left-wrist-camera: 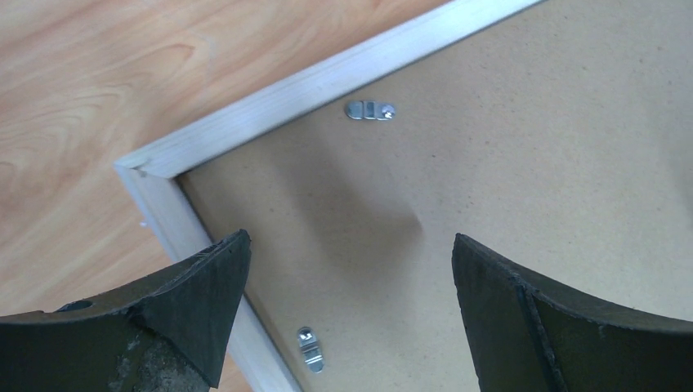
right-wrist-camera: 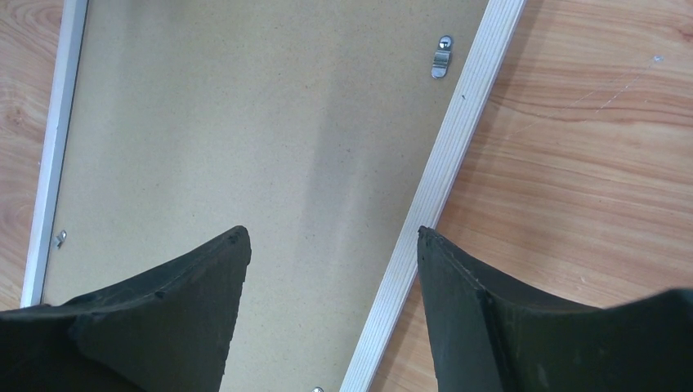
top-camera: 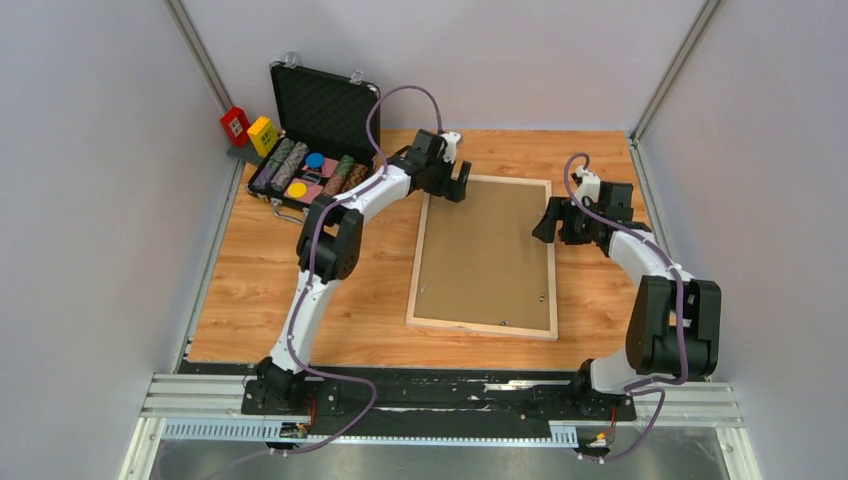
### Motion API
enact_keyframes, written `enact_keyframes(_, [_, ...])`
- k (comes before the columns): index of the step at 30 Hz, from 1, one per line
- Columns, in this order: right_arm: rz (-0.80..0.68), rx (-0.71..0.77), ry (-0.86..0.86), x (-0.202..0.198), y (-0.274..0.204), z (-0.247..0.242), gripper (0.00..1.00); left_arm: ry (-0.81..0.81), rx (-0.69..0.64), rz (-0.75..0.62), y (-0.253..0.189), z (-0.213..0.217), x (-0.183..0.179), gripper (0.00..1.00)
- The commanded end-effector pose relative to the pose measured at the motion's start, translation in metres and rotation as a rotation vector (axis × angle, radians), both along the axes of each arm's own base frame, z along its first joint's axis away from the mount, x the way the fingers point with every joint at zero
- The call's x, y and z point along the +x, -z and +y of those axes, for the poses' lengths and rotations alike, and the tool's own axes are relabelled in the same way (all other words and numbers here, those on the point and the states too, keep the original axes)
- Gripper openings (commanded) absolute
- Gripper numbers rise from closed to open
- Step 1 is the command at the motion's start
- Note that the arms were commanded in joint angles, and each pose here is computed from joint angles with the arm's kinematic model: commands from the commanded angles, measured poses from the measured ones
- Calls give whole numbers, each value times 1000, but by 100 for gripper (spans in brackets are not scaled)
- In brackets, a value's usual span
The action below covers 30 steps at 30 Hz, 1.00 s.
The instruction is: Put the photo into the frame
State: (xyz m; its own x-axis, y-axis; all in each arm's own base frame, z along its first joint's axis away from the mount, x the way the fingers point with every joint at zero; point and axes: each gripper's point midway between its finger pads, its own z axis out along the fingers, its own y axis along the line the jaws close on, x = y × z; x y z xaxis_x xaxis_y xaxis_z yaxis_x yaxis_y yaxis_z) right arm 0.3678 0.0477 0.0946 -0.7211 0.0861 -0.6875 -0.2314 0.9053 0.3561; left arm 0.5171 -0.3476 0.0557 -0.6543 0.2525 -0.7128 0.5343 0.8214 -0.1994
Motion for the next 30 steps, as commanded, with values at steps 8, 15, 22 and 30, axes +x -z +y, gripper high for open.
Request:
enact_keyframes(8, [-15,7,-8,3,-2,-1,73,43,-74,52,-3,-16,-15,100])
enact_keyframes(15, [-23,-10,11,6,-3,-6,73,46,-124,7,-50,-11,-26,100])
enact_keyframes(22, [1,-80,87,13,10,-24,70,51,-131,-6,-92,7,-49,100])
enact_keyframes(30, [44,-132,136,16,26,-36,68,36,19,86,-81,56,-89,100])
